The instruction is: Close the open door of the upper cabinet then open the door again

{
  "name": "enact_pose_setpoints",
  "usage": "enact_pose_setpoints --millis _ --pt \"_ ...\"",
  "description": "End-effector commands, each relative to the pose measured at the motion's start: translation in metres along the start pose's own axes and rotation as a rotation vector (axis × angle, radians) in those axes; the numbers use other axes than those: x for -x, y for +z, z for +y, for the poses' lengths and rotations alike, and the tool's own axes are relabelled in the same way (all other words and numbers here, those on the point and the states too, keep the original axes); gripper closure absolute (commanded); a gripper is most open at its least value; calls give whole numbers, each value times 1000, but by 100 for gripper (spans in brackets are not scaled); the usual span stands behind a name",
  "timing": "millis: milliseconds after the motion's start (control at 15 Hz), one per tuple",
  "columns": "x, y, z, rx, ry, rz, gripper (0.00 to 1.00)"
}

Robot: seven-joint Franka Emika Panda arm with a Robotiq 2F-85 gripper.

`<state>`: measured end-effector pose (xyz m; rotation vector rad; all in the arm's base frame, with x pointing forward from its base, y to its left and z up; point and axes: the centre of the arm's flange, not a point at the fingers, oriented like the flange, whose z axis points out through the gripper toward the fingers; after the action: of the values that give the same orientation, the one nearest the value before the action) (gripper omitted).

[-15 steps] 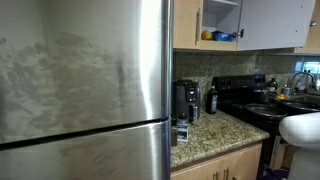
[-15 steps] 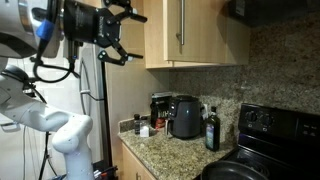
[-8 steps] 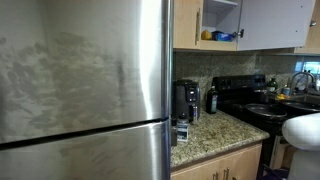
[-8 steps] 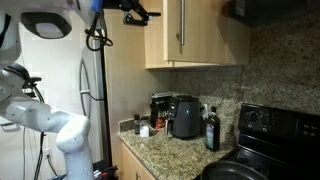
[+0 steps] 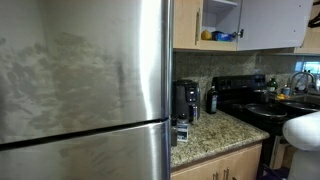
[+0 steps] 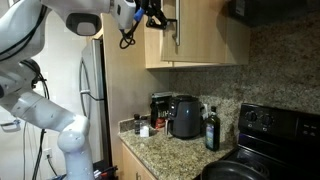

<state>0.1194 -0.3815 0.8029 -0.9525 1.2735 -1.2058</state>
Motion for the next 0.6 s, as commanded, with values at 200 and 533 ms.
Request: enact_pose_setpoints --millis 200,533 --pt "84 23 42 218 -3 -190 0" --pt "183 14 88 358 -86 -356 0"
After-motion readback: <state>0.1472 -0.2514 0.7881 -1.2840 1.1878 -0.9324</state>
